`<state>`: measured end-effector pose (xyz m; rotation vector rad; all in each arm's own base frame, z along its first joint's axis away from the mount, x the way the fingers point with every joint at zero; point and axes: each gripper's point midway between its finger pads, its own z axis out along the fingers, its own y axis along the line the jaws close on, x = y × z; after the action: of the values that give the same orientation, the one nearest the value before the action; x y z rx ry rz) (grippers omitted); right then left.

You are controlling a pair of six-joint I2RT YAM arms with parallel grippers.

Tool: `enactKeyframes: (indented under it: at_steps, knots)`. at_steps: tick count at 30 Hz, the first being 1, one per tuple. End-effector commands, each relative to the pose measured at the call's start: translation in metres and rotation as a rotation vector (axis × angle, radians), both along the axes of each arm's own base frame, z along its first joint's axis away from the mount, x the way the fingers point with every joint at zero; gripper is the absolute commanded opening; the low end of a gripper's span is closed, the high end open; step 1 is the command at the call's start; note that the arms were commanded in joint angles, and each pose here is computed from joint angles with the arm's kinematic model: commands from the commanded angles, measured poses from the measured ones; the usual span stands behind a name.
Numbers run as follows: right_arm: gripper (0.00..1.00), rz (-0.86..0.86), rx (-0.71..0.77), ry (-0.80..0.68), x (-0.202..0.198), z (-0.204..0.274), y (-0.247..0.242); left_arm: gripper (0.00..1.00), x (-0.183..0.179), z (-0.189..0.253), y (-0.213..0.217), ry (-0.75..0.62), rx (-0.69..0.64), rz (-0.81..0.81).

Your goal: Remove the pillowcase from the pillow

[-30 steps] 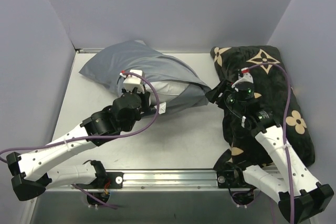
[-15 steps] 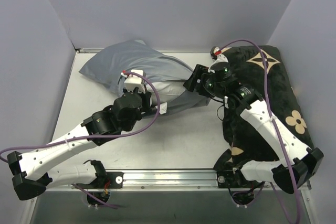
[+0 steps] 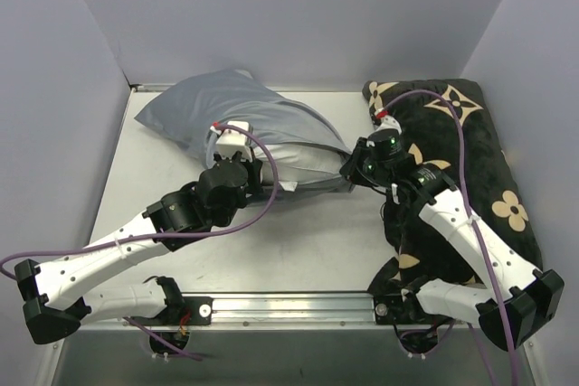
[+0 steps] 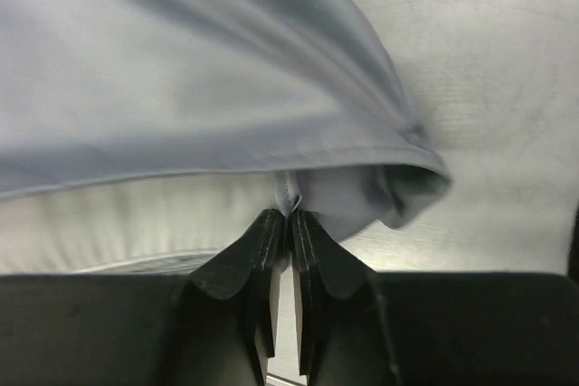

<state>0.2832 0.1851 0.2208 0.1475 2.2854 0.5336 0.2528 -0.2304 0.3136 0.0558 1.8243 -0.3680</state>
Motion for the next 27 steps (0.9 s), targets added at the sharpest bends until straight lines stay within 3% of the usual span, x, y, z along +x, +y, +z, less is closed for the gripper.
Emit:
enactKeyframes:
  at_steps: [1, 6, 13, 18, 27]
  knots:
    - [0.09, -0.049, -0.056, 0.037, -0.012, -0.020, -0.026, 0.00, 0.008, 0.059, 0.002, -0.109, -0.230, 0.074]
    - [0.00, -0.095, -0.078, 0.088, -0.031, -0.054, -0.045, 0.00, 0.007, 0.064, 0.005, -0.117, -0.256, 0.088]
    - [0.00, -0.150, 0.002, 0.136, -0.010, -0.093, -0.054, 0.00, 0.000, 0.081, 0.003, -0.117, -0.288, 0.040]
    - [0.00, -0.090, 0.132, 0.083, 0.037, -0.097, -0.021, 0.00, -0.014, 0.092, 0.005, -0.092, -0.321, -0.029]
    - [0.00, 0.046, 0.305, 0.026, 0.131, -0.065, 0.011, 0.00, -0.076, 0.069, -0.011, 0.111, -0.265, -0.380]
